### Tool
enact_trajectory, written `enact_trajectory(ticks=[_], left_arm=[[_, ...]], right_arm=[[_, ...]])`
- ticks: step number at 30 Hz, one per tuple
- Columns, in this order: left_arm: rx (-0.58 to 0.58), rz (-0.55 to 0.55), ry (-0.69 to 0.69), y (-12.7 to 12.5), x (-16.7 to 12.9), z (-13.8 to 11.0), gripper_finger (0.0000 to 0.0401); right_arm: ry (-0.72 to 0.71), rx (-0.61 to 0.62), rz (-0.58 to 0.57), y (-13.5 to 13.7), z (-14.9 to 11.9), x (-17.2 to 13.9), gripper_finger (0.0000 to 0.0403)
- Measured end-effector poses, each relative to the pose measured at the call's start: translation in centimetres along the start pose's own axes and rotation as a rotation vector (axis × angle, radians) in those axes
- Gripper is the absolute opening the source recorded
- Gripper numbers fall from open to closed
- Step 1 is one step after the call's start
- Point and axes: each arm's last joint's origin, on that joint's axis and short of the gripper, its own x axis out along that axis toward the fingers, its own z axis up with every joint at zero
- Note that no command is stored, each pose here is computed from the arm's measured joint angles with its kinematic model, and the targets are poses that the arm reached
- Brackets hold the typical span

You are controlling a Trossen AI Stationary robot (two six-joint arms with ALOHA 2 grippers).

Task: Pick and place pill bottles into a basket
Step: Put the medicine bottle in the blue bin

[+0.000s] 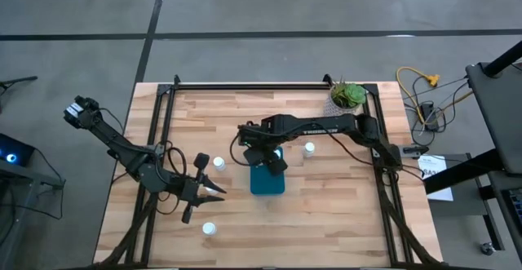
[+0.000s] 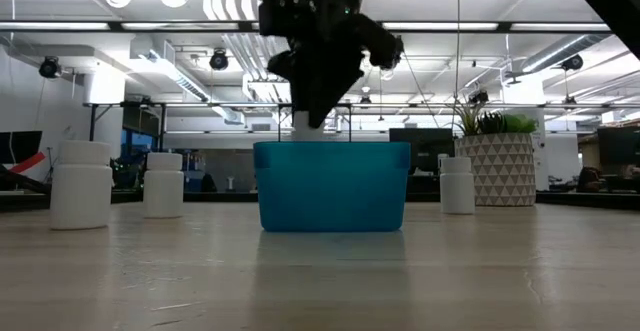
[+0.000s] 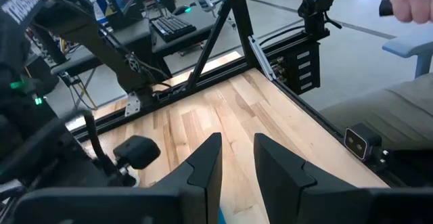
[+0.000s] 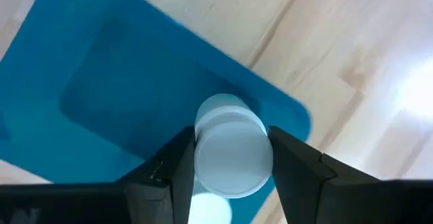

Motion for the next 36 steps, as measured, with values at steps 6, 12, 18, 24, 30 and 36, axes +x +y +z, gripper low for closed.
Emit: enact_trajectory(ticks=[6, 12, 18, 24, 30, 36], left_arm=[[0.001, 0.0, 0.0, 0.0, 0.0, 0.0, 0.007], [0.0, 0.0, 0.0, 0.0, 0.0, 0.0, 0.007], [0.001, 0.0, 0.0, 0.0, 0.0, 0.0, 0.007], [0.002, 0.001, 0.0, 0.0, 0.0, 0.0, 0.007], [0.002, 0.001, 0.0, 0.0, 0.0, 0.0, 0.007], [0.002, 0.001, -0.001, 0.0, 0.0, 0.0, 0.007]], right_arm=[[-0.037, 0.022, 0.007, -0.9, -0.6, 0.8, 0.0148], [-0.058, 0.004, 0.015, -0.9, -0.9, 2.1, 0.0148], [-0.052, 0.0, 0.009, -0.8, -1.4, 3.4, 0.0148], [-0.039, 0.009, 0.014, -0.9, -2.0, 4.2, 0.0148], [-0.027, 0.012, -0.02, -1.2, -2.1, 4.1, 0.0148], [-0.025, 0.019, -0.025, -1.3, -2.2, 4.1, 0.0148]])
